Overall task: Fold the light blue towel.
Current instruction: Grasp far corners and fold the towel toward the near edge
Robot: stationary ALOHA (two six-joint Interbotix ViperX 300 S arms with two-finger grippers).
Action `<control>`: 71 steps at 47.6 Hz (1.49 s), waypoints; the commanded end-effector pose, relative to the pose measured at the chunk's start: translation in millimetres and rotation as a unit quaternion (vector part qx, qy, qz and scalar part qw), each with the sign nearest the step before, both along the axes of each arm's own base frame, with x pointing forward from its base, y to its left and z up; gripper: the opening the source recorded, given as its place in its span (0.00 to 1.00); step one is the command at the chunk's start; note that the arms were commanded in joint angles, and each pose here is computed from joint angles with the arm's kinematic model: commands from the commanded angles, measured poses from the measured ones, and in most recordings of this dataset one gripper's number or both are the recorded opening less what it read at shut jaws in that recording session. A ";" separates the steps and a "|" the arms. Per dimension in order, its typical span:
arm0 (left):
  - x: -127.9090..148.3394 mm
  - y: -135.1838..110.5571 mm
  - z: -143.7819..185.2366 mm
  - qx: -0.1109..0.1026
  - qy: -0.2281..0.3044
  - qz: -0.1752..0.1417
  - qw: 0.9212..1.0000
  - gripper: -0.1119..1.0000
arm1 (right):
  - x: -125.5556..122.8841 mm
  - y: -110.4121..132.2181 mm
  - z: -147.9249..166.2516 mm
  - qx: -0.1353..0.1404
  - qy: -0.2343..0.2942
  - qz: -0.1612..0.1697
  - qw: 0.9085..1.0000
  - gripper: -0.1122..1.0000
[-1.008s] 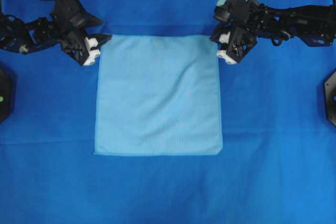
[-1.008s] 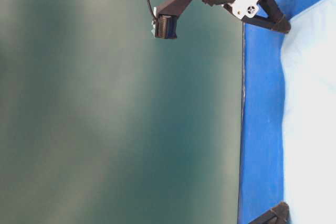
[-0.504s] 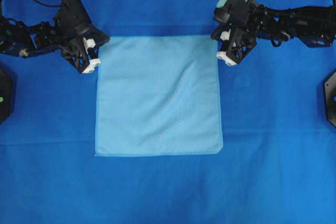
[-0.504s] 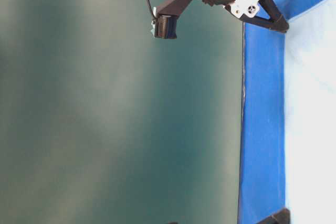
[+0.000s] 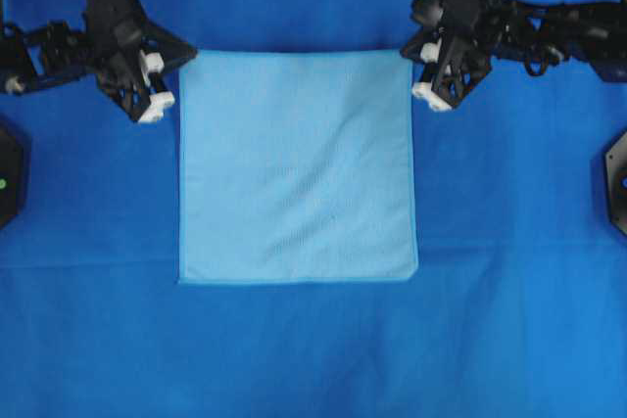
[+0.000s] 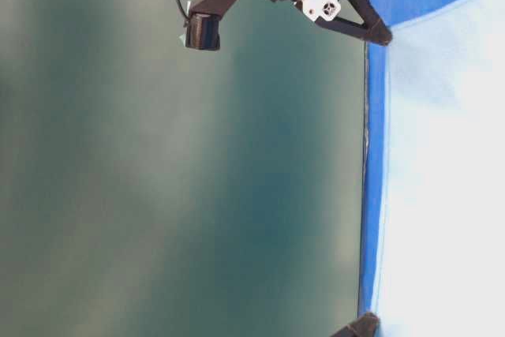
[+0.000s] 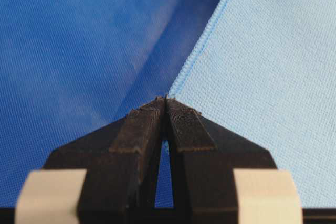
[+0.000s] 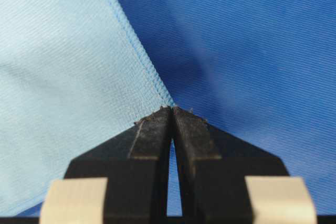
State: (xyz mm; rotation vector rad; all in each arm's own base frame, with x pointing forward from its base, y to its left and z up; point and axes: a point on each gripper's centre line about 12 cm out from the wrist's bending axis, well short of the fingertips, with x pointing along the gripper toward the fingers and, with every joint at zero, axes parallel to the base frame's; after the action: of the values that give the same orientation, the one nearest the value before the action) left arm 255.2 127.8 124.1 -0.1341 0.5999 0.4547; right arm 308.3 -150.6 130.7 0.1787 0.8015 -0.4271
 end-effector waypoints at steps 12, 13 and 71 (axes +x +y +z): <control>5.8 -25.6 3.0 -0.001 0.004 -0.046 0.999 0.11 | 10.1 26.6 24.2 0.007 -0.021 0.027 0.999 0.12; 6.1 -29.6 2.1 -0.004 0.008 -0.052 0.999 0.11 | 10.3 30.5 25.1 0.009 -0.021 0.031 0.999 0.12; 18.0 -229.4 -13.7 -0.164 0.081 -0.267 0.946 0.11 | 15.2 218.4 1.2 0.164 0.018 0.171 0.971 0.12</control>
State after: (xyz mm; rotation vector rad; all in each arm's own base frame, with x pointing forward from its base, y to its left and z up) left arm 267.0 -97.4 104.6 -0.2405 0.8616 -0.1552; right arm 319.0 65.8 128.0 0.3264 0.9378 0.0282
